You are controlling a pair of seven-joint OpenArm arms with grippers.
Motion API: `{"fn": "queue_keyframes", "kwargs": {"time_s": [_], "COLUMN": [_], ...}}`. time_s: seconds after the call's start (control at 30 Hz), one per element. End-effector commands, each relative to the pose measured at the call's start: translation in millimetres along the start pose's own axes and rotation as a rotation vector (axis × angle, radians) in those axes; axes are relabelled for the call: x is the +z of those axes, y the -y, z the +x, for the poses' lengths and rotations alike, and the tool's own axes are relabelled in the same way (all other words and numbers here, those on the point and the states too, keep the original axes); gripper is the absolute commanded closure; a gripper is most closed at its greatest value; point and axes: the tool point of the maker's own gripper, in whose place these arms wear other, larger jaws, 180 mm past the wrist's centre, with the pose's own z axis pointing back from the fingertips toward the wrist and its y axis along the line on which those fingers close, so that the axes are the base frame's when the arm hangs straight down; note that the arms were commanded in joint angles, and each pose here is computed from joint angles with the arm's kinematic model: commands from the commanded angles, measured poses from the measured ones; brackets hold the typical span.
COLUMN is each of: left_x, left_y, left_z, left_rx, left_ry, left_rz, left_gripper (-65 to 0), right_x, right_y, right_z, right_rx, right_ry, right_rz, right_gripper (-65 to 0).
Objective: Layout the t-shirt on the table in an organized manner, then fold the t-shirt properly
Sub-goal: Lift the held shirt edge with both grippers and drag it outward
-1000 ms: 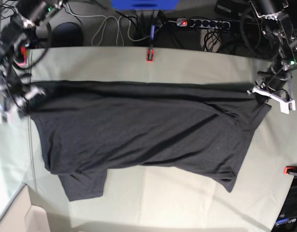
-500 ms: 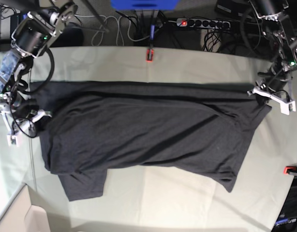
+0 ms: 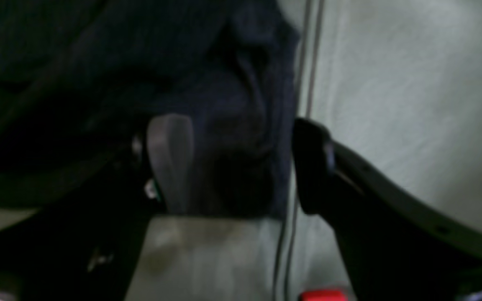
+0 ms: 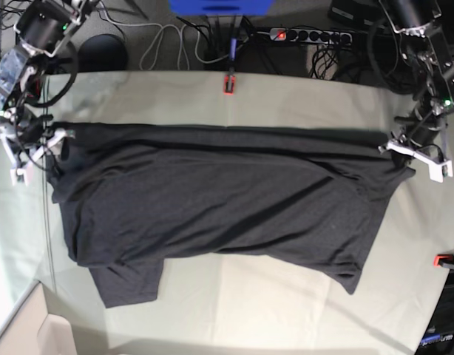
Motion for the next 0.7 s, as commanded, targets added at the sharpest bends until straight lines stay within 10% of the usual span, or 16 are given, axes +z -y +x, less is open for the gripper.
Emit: {"fn": "queue_keyframes", "kwargs": {"time_s": [0.0,0.43,0.67], "left_x": [2,3,-3], "left_y": [-2,-4,-12], "left_z": [17,16,-6], "left_rx": [-0.012,-0.011,0.026], "left_ry": [0.051,0.050,-0.004], "left_rz": [0.000,0.005,0.015], "left_gripper": [-0.1,-0.1,-0.1], "right_x": [4,3,7], "right_y": [7,6,5], "right_z": [9,-19,-41], "right_rx": [0.006,-0.003,-0.002], "right_ry": [0.034,-0.025,-0.069], "right_rz": [-0.010,-0.001,-0.001], "right_gripper": [-33.8,-32.0,0.0]}}
